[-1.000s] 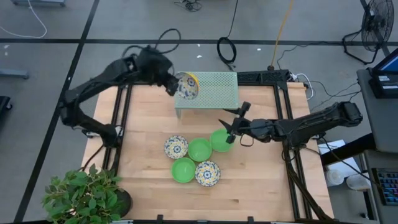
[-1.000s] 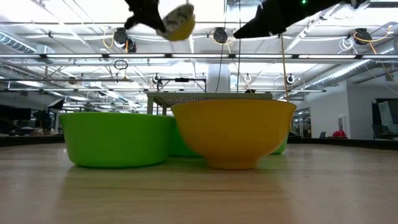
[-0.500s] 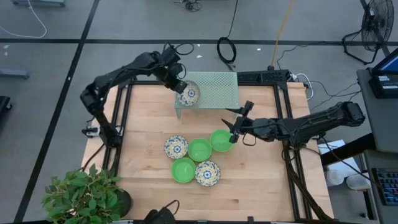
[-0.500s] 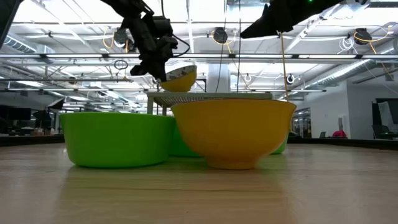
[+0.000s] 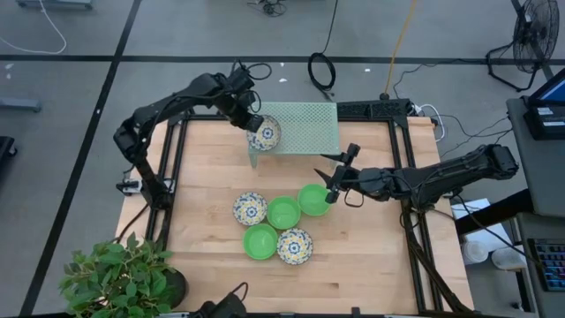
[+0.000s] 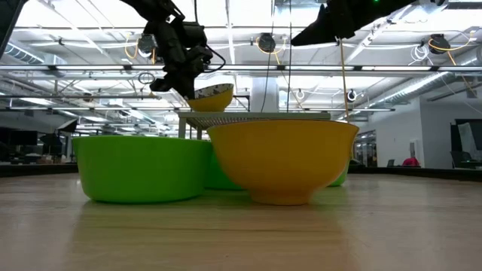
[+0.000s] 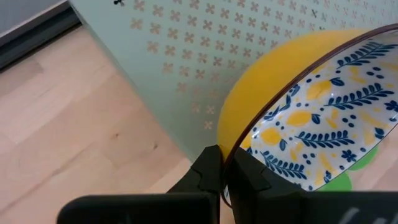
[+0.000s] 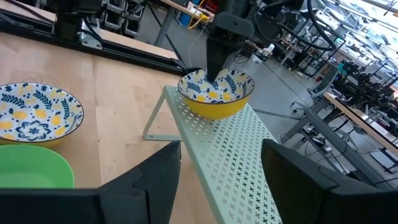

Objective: Pick & Place Mini bowls
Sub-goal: Put the top right white patterned bowl on the shelf

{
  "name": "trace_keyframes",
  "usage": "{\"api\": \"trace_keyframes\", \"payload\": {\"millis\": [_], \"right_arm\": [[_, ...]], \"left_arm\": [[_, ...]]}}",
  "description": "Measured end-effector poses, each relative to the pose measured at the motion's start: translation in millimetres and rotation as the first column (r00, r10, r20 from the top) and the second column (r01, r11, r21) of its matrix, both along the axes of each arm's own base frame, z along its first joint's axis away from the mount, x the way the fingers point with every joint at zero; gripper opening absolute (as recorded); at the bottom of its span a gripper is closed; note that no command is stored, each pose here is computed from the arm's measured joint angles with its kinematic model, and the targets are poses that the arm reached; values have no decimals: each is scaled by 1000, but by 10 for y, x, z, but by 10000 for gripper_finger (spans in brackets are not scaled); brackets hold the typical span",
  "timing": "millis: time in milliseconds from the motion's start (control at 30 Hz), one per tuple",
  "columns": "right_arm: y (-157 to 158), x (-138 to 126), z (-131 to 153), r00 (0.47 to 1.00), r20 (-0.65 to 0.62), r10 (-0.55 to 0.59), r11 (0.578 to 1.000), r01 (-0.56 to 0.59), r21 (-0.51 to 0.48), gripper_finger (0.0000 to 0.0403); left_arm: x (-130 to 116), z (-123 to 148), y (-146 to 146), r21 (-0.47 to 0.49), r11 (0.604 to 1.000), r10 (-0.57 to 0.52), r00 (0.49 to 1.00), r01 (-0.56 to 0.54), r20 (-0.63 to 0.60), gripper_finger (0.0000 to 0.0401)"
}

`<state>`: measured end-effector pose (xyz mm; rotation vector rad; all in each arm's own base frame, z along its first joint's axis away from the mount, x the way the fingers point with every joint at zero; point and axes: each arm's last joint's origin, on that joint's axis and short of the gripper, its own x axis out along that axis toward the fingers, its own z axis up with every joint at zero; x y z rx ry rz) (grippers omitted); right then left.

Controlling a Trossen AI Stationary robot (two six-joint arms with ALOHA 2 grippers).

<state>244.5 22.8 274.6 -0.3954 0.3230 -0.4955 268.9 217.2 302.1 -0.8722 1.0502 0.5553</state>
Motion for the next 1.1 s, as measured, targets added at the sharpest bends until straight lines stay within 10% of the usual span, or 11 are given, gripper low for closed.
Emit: {"api": "trace_keyframes", "payload": {"millis": [1100], "right_arm": [[0, 0, 1, 1000, 6, -2, 1000, 2, 9, 210]], "left_arm": [[-79, 27, -88, -92, 995, -46, 999, 45, -7, 13]]}}
